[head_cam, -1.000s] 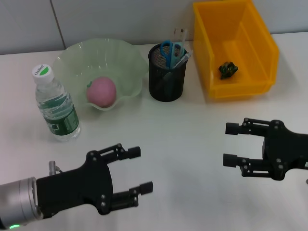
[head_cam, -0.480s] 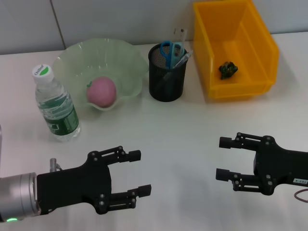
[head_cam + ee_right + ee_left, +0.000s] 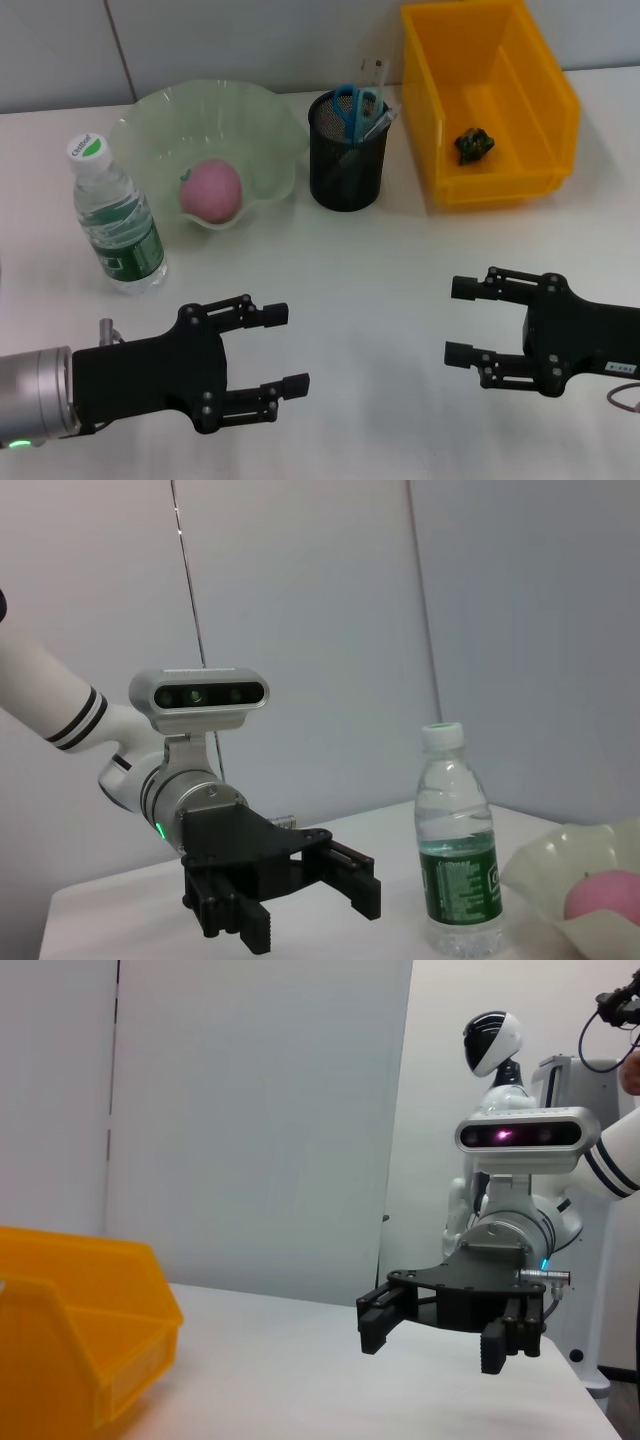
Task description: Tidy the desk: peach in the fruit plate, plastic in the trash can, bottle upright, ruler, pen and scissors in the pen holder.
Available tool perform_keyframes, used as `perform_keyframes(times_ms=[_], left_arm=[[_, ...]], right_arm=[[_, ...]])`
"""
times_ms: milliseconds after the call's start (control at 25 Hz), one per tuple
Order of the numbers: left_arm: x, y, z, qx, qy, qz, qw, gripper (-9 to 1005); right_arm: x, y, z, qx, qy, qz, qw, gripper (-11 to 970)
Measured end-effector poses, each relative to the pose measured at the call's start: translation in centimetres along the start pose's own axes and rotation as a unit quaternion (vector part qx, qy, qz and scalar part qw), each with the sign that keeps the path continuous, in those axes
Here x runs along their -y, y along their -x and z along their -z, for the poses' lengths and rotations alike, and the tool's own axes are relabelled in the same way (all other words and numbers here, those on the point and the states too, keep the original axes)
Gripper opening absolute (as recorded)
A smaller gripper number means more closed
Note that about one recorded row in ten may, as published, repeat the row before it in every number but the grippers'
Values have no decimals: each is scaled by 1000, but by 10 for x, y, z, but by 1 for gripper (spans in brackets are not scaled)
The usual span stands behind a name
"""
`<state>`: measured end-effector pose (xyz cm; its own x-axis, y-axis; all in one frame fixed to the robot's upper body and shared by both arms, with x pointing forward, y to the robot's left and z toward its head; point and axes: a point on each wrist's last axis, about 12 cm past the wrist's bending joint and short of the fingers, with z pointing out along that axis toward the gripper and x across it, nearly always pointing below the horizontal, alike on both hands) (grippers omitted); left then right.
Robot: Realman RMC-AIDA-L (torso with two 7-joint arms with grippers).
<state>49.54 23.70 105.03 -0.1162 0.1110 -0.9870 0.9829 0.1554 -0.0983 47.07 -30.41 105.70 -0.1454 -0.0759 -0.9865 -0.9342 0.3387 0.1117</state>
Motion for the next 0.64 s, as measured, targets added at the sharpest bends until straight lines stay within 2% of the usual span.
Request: perform_keyframes(times_ms=[640], left_arm=[[-1,1,0,-1,0,8,1000,755]], right_arm=[[0,0,-4,6,1,-1,1000,740]])
